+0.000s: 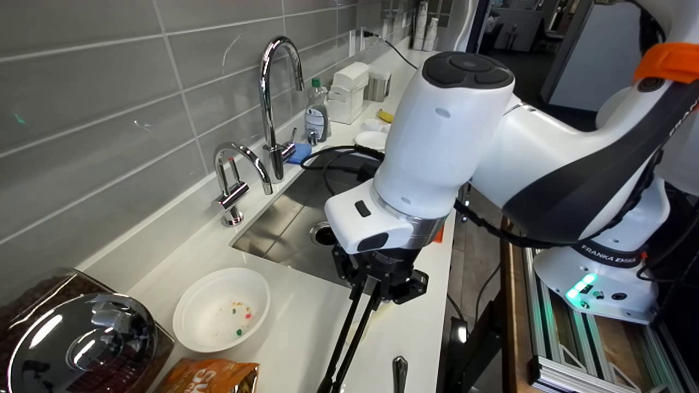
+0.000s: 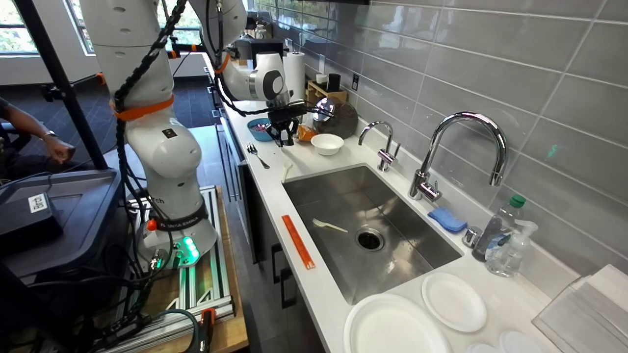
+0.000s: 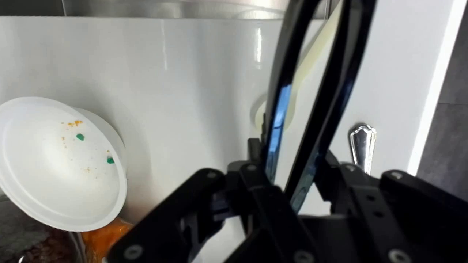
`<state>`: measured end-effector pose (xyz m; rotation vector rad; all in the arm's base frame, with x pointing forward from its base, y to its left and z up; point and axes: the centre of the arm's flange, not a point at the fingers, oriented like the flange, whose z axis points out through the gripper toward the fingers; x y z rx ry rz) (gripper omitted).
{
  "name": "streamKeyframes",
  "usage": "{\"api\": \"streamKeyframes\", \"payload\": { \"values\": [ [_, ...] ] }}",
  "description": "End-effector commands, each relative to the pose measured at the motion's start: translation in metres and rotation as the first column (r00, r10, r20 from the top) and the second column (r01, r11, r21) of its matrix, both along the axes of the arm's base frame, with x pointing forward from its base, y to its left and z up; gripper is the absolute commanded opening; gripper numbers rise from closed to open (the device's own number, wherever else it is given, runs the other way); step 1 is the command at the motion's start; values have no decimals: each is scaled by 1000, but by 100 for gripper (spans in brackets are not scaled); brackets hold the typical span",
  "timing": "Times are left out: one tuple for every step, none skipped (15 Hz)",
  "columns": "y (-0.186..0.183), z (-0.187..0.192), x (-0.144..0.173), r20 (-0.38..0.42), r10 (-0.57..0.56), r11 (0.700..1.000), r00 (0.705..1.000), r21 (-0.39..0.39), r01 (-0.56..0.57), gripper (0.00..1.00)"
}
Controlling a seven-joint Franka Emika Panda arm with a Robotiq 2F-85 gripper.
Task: Pick up the cooking object from the counter and pick up some of the contents from the bowl and pour them in the other bowl
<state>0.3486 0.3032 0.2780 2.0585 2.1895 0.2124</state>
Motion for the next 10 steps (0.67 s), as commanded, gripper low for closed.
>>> {"api": "streamKeyframes", "payload": {
  "values": [
    [7,-16,14,11,15,999,1000,46,-15,30],
    [9,-18,16,14,15,998,1000,57,-16,30],
    [11,-19,20,19,15,998,1000,66,-16,30],
    [12,-21,23,21,15,997,1000,70,-16,30],
    [13,-23,26,23,14,997,1000,77,-16,29],
    [15,-24,27,23,16,997,1000,80,-18,30],
    [16,-25,29,21,17,996,1000,82,-18,29],
    [16,-27,31,19,16,996,1000,82,-17,30],
    [17,-29,32,17,16,996,1000,82,-17,30],
    [18,-30,34,15,16,996,1000,84,-17,30]
  ]
}}
